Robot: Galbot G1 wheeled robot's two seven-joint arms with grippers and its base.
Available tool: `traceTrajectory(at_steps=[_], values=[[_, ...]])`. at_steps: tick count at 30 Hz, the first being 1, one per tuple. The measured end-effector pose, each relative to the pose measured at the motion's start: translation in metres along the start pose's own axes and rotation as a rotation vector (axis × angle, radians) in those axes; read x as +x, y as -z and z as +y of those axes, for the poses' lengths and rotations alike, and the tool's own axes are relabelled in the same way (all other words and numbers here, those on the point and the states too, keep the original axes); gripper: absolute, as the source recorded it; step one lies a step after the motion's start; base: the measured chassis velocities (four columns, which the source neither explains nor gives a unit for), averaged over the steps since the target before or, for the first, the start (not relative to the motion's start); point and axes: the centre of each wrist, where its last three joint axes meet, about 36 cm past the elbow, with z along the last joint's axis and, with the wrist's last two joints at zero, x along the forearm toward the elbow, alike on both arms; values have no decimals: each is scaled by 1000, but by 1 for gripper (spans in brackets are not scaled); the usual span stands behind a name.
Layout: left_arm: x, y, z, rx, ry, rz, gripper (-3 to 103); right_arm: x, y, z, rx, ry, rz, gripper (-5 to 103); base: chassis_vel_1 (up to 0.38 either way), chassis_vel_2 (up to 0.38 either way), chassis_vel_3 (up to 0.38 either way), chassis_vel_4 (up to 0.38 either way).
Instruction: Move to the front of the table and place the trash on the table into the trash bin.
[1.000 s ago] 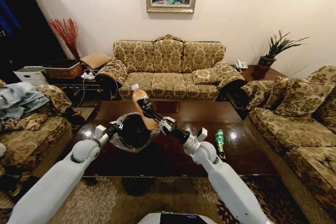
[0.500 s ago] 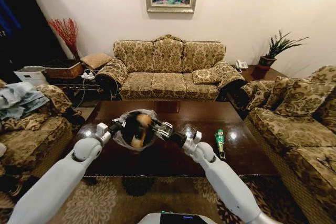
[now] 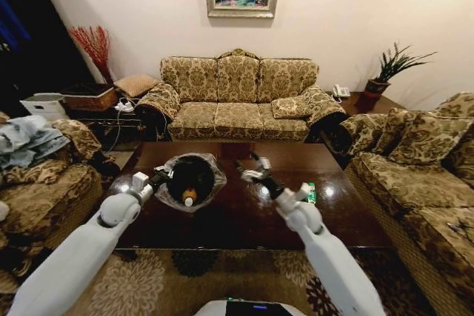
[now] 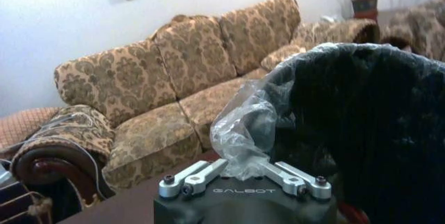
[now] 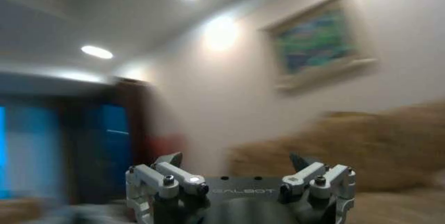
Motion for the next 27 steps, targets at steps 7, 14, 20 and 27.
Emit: traceTrajectory(at_steps=[7,14,20,27], values=[[21,39,22,-52,-54,130,0,63,-10,-8,174,-439,150,100,0,0,0,0],[24,59,34,40,-43,204,0,88,-44,-30,255,-646,218,100,0,0,0,0],[17,55,39,169,-5,251,0,97,-82,-58,265,-788,296,100,0,0,0,0],[14,46,39,173,11,244,0,92,-109,-84,273,-896,360,100,0,0,0,0]])
